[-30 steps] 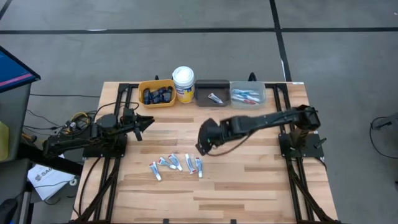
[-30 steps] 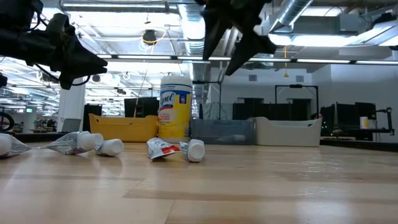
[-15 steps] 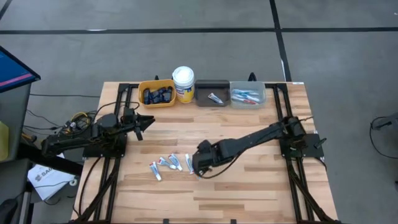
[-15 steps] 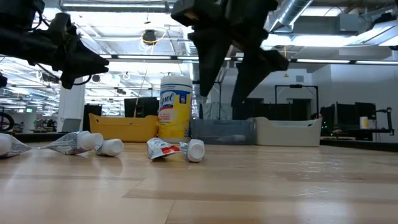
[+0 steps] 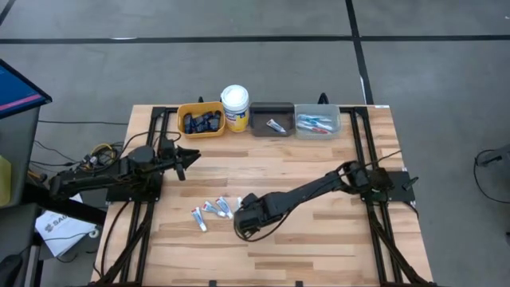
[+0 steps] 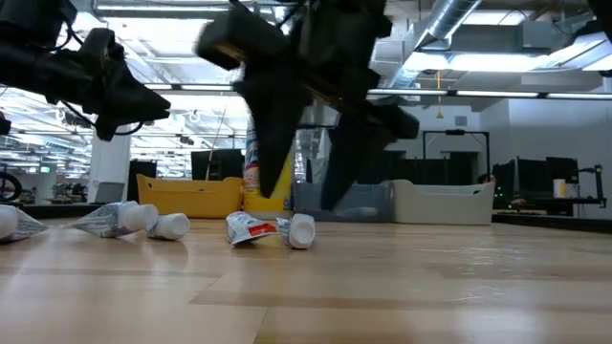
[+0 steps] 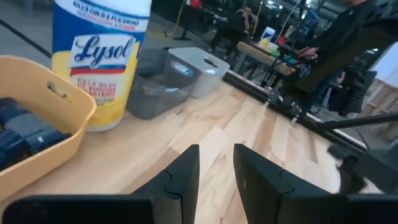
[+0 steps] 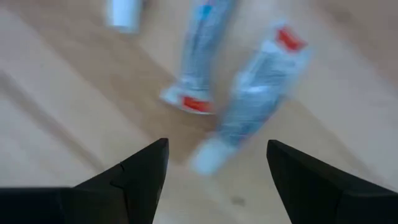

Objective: Pick & Place Travel size toiletries
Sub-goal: Put the white toothpaste into the black bin

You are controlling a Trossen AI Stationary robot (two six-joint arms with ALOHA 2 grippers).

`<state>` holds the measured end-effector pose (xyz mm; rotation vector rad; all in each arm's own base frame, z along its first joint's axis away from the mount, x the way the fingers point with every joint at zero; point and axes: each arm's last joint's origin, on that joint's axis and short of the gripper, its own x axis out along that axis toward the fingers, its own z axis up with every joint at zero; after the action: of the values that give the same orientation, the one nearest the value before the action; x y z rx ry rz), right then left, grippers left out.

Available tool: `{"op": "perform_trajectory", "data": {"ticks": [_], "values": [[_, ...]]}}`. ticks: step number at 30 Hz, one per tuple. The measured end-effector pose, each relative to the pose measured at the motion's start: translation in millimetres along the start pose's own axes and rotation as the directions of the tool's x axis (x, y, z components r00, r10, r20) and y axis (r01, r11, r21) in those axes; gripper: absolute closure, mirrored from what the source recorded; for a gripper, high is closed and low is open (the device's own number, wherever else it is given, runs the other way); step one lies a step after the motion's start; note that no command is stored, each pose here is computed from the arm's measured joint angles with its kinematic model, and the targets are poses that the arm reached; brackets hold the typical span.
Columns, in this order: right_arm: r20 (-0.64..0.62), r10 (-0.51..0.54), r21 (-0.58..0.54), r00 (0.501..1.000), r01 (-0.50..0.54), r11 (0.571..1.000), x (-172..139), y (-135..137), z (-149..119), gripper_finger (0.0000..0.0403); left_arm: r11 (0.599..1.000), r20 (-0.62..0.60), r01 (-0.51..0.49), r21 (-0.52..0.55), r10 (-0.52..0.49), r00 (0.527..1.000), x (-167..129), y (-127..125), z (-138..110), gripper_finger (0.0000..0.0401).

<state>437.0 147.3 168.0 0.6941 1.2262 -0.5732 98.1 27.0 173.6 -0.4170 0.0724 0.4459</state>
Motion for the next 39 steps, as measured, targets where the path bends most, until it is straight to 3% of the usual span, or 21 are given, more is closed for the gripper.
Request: {"op": "perform_trajectory", "data": {"ticks": [8,14,19,29,39], "values": [[-0.040,-0.084,-0.015,0.996,0.083,0.996,18.6,-3.1,-12.7,0.0138,1.000,-0.007,-0.006,0.002,0.006,1.000,1.0,0.1,-0.4,0.0306],[-0.035,-0.073,-0.039,0.997,0.071,0.997,24.4,-0.1,-14.0,0.0148,1.000,0.002,-0.004,0.000,0.004,1.000,1.0,-0.3,0.4,0.0306],[-0.038,-0.087,-0.092,0.996,0.083,0.992,24.5,-1.7,-13.9,0.0209,1.000,-0.001,-0.006,0.001,0.006,1.000,2.0,-0.4,0.2,0.0306],[-0.040,-0.077,-0.203,0.996,0.068,0.977,24.7,-1.2,-13.2,0.0384,1.000,-0.001,-0.009,0.001,0.009,1.000,2.1,-0.3,0.2,0.0306],[-0.093,-0.076,-0.244,0.993,0.051,0.968,5.8,-5.8,-11.9,0.0394,1.000,0.005,-0.005,-0.001,0.005,1.000,2.1,-0.6,0.8,0.0306]]}}
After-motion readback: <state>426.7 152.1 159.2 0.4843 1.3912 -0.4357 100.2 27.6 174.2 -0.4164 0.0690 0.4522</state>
